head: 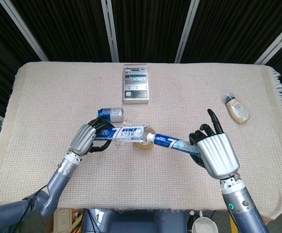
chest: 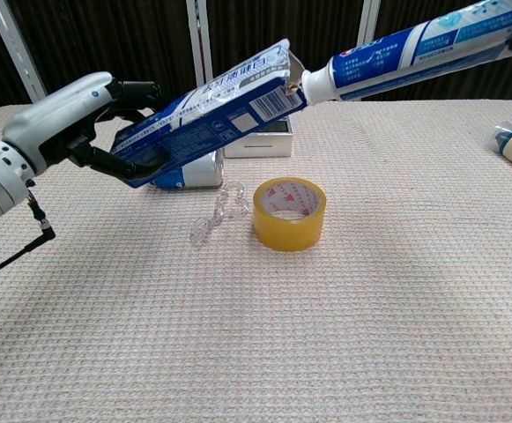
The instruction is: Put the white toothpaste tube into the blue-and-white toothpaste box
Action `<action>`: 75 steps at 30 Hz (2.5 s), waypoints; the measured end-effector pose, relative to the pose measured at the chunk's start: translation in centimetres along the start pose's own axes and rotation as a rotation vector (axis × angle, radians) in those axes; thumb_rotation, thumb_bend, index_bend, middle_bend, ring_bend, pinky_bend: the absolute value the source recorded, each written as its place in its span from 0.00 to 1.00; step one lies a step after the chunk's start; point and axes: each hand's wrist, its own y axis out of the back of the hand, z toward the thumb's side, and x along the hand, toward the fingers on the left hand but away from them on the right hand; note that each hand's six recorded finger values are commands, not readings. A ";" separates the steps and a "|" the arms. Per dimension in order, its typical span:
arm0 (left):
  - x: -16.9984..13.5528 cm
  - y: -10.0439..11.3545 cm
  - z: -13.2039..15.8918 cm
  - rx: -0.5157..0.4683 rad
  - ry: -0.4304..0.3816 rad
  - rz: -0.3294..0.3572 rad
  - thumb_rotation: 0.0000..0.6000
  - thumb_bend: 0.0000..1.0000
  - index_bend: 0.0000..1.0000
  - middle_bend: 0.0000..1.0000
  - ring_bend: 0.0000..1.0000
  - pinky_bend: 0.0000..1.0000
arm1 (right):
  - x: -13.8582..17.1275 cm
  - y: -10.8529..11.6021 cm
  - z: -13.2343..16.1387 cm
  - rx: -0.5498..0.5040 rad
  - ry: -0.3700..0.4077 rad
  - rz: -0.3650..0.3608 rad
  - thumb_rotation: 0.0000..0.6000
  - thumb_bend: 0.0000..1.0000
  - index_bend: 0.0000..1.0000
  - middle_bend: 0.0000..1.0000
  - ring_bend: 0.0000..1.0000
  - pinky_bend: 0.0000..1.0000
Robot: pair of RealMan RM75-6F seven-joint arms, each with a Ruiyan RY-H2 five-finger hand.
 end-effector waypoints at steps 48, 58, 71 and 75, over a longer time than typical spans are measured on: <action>0.9 -2.2 3.1 -0.080 -0.060 -0.006 1.00 0.42 0.40 0.36 0.16 0.25 | -1.5 -3.3 5.6 0.012 0.070 0.079 1.00 0.71 0.76 0.67 0.38 0.00; 1.0 -2.7 3.5 -0.155 -0.075 0.027 1.00 0.42 0.41 0.38 0.18 0.25 | -2.0 -3.4 6.3 0.018 0.059 0.072 1.00 0.71 0.76 0.67 0.38 0.00; 0.8 -2.6 2.6 -0.499 -0.014 0.029 1.00 0.42 0.42 0.38 0.18 0.25 | -2.0 -1.9 6.6 0.018 0.079 -0.001 1.00 0.71 0.73 0.64 0.37 0.00; 0.8 -3.0 2.1 -0.570 0.003 0.008 1.00 0.42 0.42 0.38 0.18 0.25 | -1.9 -1.9 6.5 0.013 0.077 -0.003 1.00 0.71 0.45 0.43 0.26 0.00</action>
